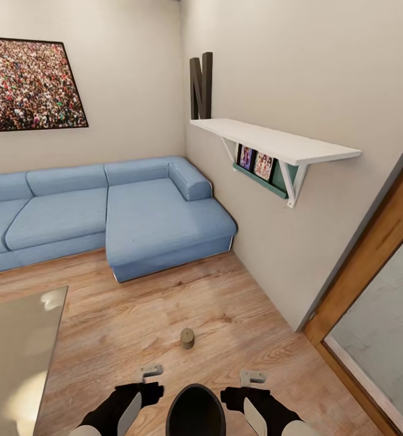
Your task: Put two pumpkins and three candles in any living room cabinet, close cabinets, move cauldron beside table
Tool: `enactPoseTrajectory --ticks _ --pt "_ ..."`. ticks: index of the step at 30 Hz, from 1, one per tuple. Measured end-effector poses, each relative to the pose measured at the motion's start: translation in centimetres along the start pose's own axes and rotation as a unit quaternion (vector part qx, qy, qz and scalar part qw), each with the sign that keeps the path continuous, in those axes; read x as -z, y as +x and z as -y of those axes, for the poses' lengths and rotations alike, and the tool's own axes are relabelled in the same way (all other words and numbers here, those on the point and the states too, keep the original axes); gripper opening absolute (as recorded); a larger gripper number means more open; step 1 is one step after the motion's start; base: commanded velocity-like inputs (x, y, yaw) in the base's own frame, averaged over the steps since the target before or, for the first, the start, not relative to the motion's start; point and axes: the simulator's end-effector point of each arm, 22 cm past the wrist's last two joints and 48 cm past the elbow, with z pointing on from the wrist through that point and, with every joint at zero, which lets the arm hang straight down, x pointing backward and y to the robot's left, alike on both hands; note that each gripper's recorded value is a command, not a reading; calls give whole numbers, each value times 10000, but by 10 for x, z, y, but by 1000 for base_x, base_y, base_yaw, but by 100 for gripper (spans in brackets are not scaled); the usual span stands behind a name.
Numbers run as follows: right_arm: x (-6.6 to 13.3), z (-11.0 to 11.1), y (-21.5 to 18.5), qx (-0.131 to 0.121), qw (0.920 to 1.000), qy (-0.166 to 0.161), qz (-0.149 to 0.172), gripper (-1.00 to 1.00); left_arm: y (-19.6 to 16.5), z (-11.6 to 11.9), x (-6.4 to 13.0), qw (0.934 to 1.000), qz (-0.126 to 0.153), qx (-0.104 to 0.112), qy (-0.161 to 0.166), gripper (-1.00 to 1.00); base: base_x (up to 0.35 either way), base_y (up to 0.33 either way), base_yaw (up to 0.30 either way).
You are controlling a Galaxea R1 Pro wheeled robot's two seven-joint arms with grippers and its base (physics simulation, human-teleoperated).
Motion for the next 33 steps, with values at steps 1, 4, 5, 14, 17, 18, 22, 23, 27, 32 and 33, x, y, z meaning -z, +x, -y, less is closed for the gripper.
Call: enactPoseTrajectory --ticks 1,4,5,14,17,18,22,23,27,32,33 --pt "-1 0 0 -1 10000 -1 5 100 0 -1 -1 10000 0 2 -24 100 0 0 0" --pt "-4 1 -5 -13 9999 0 133 100 0 -3 -4 10000 6 12 -82 100 0 0 0" --pt "-5 1 -8 -19 9998 3 199 100 0 -4 -5 9999 7 18 -100 100 0 0 0" --pt "-15 3 -13 -23 9995 12 327 100 2 -2 -16 10000 8 19 -94 100 0 0 0" --pt "-19 3 -12 -22 9995 12 330 100 2 -3 -19 10000 10 20 -97 100 0 0 0" --pt "-20 3 -12 -23 9994 12 332 100 2 -4 -20 9999 12 21 -101 100 0 0 0" --pt "-25 4 -12 -23 9994 8 340 100 -1 -6 -25 9999 95 33 -112 100 0 0 0" --pt "-26 4 -12 -23 9994 8 340 100 -2 -5 -26 9998 128 39 -112 100 0 0 0" --pt "-31 5 -11 -23 9994 1 342 100 -6 -5 -31 9996 251 56 -109 100 0 0 0" --pt "-37 5 -10 -22 9994 -7 347 100 -6 -4 -37 9995 285 59 -98 100 0 0 0" --pt "-38 5 -10 -22 9994 -8 348 100 -6 -4 -38 9995 288 59 -97 100 0 0 0"
